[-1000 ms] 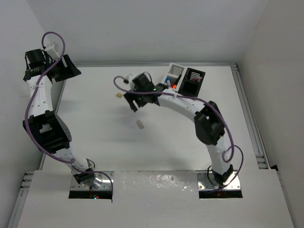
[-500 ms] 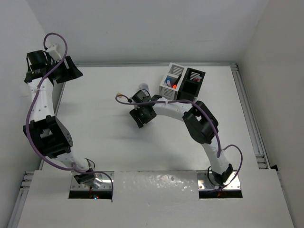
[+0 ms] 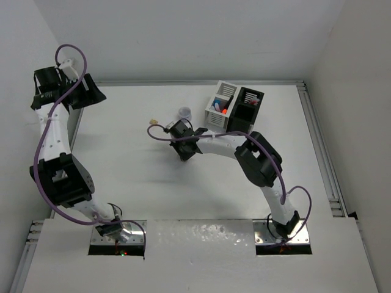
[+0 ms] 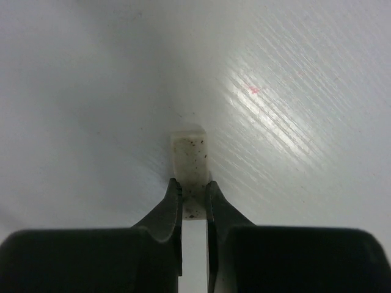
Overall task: Sort the stationery into containers
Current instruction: Pick up the stationery from the center of the board, then place the stationery in the storage box.
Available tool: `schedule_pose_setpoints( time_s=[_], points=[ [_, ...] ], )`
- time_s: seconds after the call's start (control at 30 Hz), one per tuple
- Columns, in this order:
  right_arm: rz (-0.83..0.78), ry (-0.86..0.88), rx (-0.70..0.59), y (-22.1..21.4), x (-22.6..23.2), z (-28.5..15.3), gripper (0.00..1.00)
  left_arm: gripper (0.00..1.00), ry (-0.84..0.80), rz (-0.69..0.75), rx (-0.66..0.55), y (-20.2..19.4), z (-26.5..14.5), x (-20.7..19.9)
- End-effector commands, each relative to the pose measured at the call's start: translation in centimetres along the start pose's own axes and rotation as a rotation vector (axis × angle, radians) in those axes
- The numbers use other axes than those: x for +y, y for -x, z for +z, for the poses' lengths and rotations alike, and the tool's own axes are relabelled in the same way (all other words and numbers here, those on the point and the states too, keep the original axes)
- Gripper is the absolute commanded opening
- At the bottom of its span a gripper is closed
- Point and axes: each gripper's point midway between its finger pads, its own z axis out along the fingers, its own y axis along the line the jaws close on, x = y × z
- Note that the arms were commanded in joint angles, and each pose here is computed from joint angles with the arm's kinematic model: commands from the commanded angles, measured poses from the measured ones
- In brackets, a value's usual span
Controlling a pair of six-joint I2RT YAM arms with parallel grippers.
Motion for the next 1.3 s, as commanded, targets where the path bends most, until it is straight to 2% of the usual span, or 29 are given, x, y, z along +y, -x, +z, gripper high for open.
schedule_pose_setpoints(
  time_s=[0.0,0.03,0.1,0.2,0.33,0.5,0.67,0.83,0.97,1.27],
  points=[
    [-0.050,-0.035,-0.075,0.6,-0.9,-2.6,0.00,0.66,0.039,-0.001,-0.039,0.8,-1.2,0.1],
    [-0.049,-0.042,-0.164,2.8,-1.2,-5.4,0.00,0.66,0.037,-0.003,-0.035,0.6,-1.2,0.1],
    [-0.083,-0.079,-0.239,4.0,-2.4,-7.9,0.00,0.66,0.036,-0.006,-0.027,0.3,-1.0,0.1],
    [-0.081,-0.167,-0.380,7.5,-6.4,-14.6,0.00,0.66,0.043,-0.005,-0.012,-0.2,-0.8,0.4],
    [0.019,-0.330,-0.424,7.2,-15.3,-18.1,0.00,0.66,0.046,-0.008,0.001,-0.5,-0.4,0.8],
    [0.086,-0.444,-0.425,5.8,-22.9,-18.4,0.00,0.66,0.043,-0.012,0.009,-0.7,-0.1,1.0],
    [0.169,-0.484,-0.429,6.2,-26.6,-18.0,0.00,0.66,0.051,-0.011,0.018,-0.9,-0.2,1.3],
    [0.193,-0.506,-0.464,6.8,-28.5,-17.8,0.00,0.66,0.057,-0.025,0.036,-1.5,0.1,1.6],
    [0.245,-0.509,-0.417,5.4,-29.8,-16.0,0.00,0.66,0.059,-0.030,0.044,-1.7,0.3,1.8],
    [0.249,-0.504,-0.366,2.7,-29.8,-13.6,0.00,0.66,0.063,-0.030,0.050,-1.6,0.6,2.2]
  ],
)
